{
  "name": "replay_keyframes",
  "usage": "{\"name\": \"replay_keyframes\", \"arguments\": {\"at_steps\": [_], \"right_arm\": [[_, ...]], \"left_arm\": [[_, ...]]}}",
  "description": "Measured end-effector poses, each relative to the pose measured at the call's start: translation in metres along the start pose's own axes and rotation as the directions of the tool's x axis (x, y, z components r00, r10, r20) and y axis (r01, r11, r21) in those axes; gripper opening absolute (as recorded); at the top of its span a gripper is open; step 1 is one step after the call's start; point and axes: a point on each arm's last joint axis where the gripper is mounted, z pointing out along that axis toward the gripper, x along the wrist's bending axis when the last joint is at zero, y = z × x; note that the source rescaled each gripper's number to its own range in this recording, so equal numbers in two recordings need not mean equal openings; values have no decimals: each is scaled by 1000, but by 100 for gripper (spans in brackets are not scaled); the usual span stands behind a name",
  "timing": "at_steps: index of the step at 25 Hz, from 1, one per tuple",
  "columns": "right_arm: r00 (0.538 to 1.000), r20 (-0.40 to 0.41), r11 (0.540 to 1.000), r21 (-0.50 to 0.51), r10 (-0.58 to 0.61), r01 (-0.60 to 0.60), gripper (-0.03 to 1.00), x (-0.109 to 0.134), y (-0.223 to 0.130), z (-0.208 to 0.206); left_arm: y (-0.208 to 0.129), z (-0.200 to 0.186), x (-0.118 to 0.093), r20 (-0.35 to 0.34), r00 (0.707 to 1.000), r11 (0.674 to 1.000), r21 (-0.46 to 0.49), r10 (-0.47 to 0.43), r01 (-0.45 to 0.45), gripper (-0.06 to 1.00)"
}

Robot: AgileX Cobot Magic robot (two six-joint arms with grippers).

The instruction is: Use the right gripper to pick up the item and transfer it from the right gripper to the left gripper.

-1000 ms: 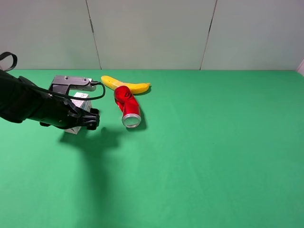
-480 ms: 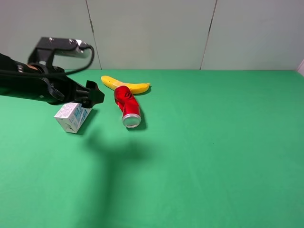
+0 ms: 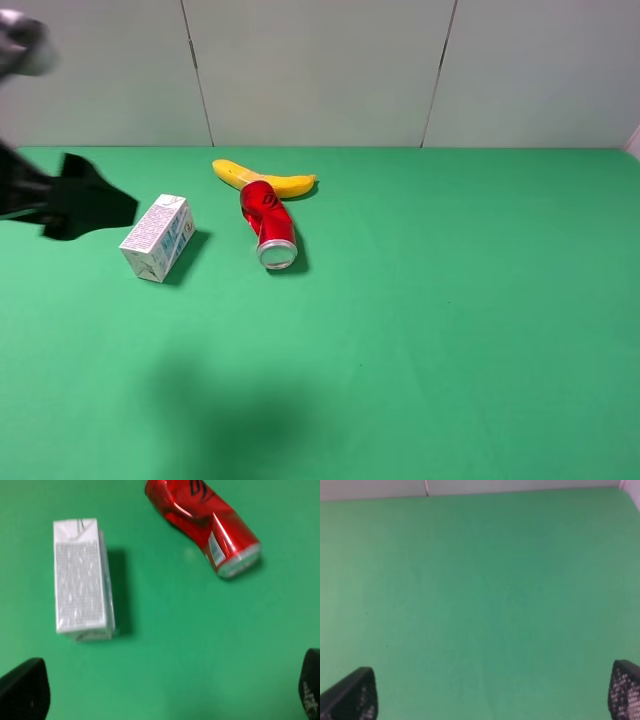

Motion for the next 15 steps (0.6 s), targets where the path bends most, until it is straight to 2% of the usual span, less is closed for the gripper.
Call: {"name": "replay_keyframes", "arguments": {"at_steps": [3,8,10,15], "right_arm": [[1000,0,1000,0,0,0,100,0,0,0],[1000,0,1000,0,0,0,100,0,0,0],[1000,0,1000,0,0,0,100,0,0,0],[1000,0,1000,-1,0,0,100,0,0,0]], "left_arm": [[-14,-29,1,-13,1000,1000,-10,21,-21,100],[-42,-65,8,-85,994,997,25,68,-66,100],[-52,-76,10,-103,993,998,29,62,-59,100],[-84,-100,12,-109,994,999,-28,31,-34,100]]}}
